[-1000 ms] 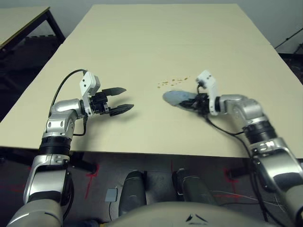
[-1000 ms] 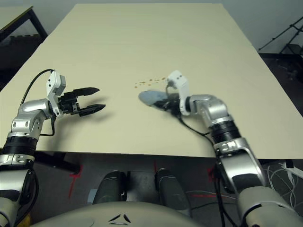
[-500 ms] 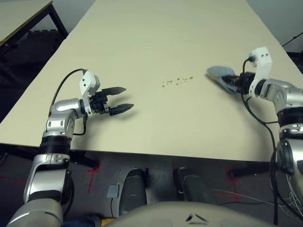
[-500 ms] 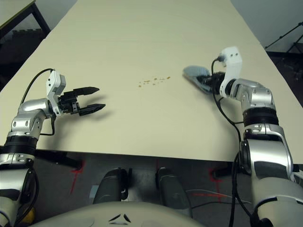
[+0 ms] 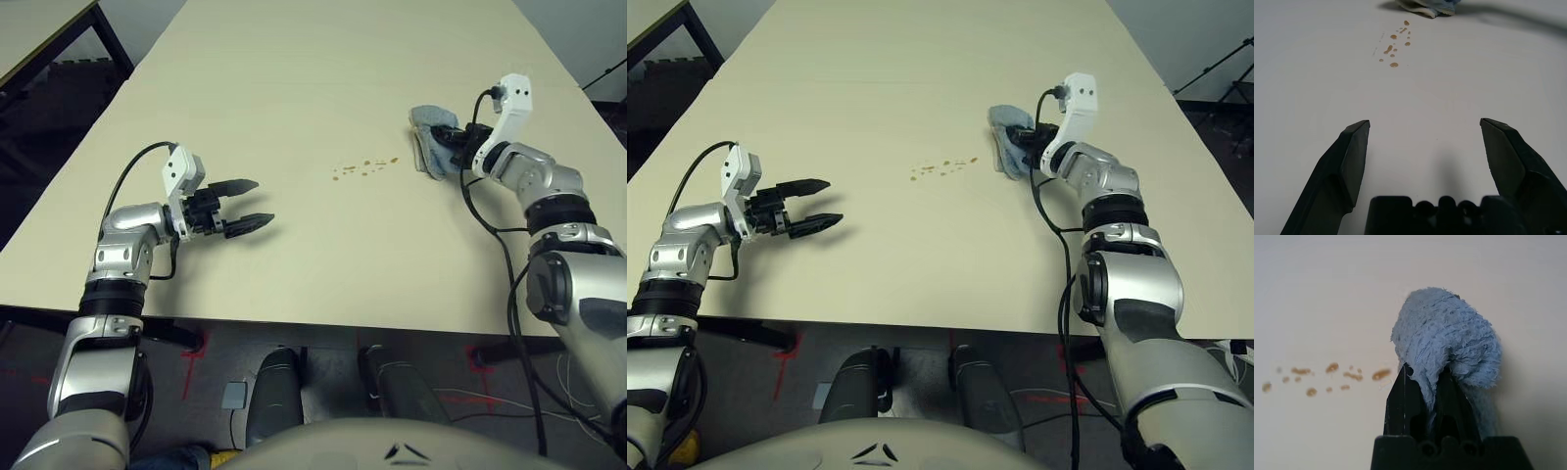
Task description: Wipe the water off the table with a rag.
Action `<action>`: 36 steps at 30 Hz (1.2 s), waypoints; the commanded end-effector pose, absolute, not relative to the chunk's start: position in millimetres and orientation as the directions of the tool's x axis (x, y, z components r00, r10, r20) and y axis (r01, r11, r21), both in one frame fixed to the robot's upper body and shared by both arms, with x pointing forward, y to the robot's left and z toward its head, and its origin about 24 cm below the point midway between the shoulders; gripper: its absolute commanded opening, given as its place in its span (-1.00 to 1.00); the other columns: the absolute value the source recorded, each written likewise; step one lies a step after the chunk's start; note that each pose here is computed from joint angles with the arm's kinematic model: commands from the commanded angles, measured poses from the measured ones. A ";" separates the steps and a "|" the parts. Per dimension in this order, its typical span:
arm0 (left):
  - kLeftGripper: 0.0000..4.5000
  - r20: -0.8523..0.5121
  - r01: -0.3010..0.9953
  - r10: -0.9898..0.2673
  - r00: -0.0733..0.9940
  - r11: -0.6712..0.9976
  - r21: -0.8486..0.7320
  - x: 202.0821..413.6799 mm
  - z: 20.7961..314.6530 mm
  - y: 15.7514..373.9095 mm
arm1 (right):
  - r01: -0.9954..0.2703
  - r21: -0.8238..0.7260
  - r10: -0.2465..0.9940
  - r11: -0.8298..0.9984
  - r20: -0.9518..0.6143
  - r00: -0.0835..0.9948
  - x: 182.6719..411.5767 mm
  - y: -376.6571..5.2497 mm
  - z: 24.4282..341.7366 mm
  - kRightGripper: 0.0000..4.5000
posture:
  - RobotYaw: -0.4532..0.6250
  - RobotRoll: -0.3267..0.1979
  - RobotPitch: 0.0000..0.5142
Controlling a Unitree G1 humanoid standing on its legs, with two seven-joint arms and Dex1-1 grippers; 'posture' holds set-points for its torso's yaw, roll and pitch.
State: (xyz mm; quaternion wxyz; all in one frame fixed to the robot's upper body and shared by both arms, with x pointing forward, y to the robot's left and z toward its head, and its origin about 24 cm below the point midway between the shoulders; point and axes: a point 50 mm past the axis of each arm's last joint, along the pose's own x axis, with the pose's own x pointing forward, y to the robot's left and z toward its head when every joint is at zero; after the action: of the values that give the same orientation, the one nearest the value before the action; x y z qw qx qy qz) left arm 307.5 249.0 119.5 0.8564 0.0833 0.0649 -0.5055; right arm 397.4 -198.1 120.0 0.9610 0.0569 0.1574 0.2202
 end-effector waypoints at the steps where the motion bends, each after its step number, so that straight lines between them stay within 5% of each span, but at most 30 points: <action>1: 1.00 -0.212 0.869 -0.843 0.495 0.486 0.096 304.3 121.1 255.1 | -0.437 0.144 0.458 0.888 -0.353 0.816 392.6 -191.3 100.5 -1.00 | -0.39 0.25 -0.63; 20: 1.00 -0.212 0.859 -0.833 0.511 0.503 0.095 299.8 119.7 259.3 | -0.684 0.183 0.678 0.706 -0.453 0.579 378.7 -113.3 69.2 -1.00 | -0.35 0.25 -0.60; 36: 1.00 -0.206 0.854 -0.830 0.519 0.514 0.081 292.3 115.2 257.0 | -0.877 0.257 0.860 0.406 -0.432 0.272 341.0 -27.2 59.1 -1.00 | -0.32 0.25 -0.57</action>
State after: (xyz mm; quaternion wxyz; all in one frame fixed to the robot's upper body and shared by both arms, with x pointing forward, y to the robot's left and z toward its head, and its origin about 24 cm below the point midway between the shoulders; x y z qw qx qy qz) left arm 294.8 256.1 114.8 0.8653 0.0870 0.0724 -0.4884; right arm 359.6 -41.0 85.8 0.8341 -0.0281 0.1984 0.5140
